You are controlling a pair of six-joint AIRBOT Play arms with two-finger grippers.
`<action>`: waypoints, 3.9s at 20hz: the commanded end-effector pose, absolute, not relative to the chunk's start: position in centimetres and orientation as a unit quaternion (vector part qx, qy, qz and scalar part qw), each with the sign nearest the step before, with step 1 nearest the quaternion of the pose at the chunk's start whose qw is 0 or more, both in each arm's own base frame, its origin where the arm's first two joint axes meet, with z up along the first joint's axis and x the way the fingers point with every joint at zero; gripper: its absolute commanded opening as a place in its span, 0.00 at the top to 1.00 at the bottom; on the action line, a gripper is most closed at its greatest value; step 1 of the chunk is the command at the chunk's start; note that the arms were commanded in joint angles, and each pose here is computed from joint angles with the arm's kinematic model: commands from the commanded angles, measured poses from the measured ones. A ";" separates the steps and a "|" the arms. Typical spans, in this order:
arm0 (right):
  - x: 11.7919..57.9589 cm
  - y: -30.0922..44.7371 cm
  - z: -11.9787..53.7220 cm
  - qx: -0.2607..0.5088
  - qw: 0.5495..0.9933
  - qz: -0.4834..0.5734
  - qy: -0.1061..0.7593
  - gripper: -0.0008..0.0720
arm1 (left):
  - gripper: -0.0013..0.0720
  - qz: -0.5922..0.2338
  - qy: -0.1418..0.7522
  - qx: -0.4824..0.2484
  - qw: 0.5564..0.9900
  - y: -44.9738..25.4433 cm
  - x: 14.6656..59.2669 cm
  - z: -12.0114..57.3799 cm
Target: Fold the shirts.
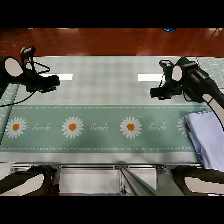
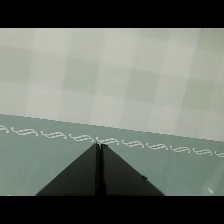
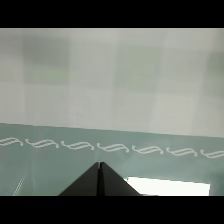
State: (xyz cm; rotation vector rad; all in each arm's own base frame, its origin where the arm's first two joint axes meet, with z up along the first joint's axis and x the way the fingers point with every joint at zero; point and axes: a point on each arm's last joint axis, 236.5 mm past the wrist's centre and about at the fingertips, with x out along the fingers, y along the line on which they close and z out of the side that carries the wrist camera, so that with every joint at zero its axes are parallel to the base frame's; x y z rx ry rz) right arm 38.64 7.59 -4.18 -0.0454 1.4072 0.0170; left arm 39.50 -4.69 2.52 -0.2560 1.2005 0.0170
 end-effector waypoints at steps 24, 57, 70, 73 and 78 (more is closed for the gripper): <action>48.2 6.1 0.0 -0.080 0.880 0.003 0.468 0.43 | 0.29 0.005 0.451 -0.135 0.882 -4.4 45.6 4.5; 51.8 -0.4 30.7 0.001 0.977 0.018 0.213 0.96 | 0.29 -0.068 0.462 -0.086 0.880 -5.1 33.6 11.0; 36.3 19.9 35.9 -0.053 0.927 0.276 0.246 0.96 | 0.29 -0.052 0.404 -0.161 0.899 -5.5 30.2 9.7; 35.3 26.4 27.4 -0.060 0.876 0.328 0.349 0.96 | 0.29 -0.057 0.405 -0.154 0.899 -5.5 30.1 9.7; 31.4 36.2 8.6 -0.027 0.768 0.374 0.519 0.96 | 0.29 -0.070 0.417 -0.127 0.897 -5.6 29.6 9.2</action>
